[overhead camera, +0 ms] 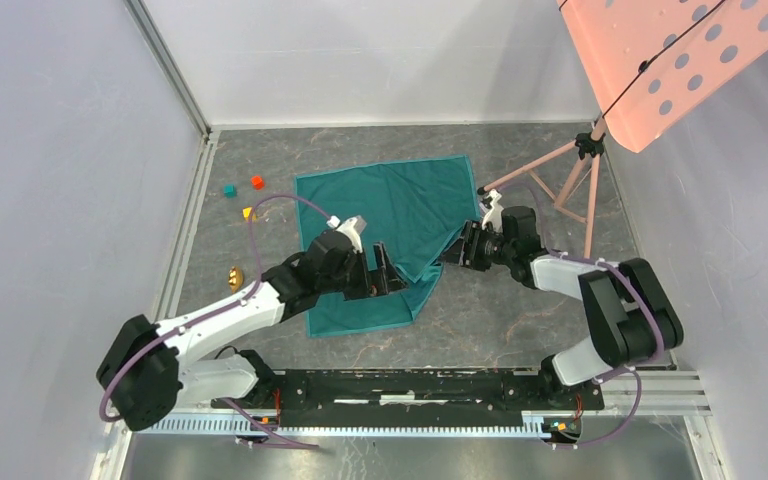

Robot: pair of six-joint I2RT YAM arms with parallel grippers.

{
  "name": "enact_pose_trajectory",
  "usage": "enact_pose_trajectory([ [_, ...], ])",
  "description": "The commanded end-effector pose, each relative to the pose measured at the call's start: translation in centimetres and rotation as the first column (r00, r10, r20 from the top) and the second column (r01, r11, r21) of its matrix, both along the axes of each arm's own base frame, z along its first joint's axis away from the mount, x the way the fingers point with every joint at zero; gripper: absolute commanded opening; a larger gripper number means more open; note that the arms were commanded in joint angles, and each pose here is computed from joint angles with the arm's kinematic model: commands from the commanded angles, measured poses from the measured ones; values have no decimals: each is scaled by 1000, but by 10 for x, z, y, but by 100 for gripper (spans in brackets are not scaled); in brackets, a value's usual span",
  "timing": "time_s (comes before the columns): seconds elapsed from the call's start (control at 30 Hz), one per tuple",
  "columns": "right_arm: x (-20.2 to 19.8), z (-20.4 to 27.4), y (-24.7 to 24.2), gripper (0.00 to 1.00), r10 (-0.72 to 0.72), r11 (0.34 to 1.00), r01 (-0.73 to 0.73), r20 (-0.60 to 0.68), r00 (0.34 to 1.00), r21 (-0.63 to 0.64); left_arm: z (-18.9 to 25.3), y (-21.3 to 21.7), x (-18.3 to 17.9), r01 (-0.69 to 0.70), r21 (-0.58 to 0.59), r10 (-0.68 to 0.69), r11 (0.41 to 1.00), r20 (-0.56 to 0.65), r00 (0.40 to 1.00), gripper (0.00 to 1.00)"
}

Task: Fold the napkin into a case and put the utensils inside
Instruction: Smooth out the napkin at the center of the board.

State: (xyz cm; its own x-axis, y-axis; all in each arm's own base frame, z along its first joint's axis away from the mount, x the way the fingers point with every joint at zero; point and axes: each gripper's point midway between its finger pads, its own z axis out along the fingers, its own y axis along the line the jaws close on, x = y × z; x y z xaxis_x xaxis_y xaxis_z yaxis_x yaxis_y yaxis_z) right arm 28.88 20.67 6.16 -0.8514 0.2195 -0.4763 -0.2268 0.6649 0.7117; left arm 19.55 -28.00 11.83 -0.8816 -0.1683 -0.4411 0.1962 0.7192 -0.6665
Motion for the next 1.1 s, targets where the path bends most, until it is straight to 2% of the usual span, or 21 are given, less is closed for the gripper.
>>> enact_pose_trajectory([
  [0.0, 19, 13, 15, 52, 7, 994, -11, 35, 999, 109, 7, 14, -1, -53, -10, 53, 999, 17, 998, 98],
  [0.13, 19, 13, 20, 48, -4, 986, -1, 30, 1000, 168, 7, 21, -1, -66, 0, 66, 998, 26, 998, 99],
  [0.33, 20, 0, 19, 42, -16, 988, 17, -7, 1000, 155, 7, 19, 2, -59, -5, 59, 998, 26, 998, 99],
  [0.7, 20, -15, 22, 47, -19, 990, 25, -39, 999, 142, 16, 28, 6, -75, 11, 74, 997, 54, 996, 99],
  [1.07, 31, -12, 33, 41, -40, 982, 46, -38, 998, 181, 15, 33, 9, -78, 26, 77, 997, 53, 996, 100],
])
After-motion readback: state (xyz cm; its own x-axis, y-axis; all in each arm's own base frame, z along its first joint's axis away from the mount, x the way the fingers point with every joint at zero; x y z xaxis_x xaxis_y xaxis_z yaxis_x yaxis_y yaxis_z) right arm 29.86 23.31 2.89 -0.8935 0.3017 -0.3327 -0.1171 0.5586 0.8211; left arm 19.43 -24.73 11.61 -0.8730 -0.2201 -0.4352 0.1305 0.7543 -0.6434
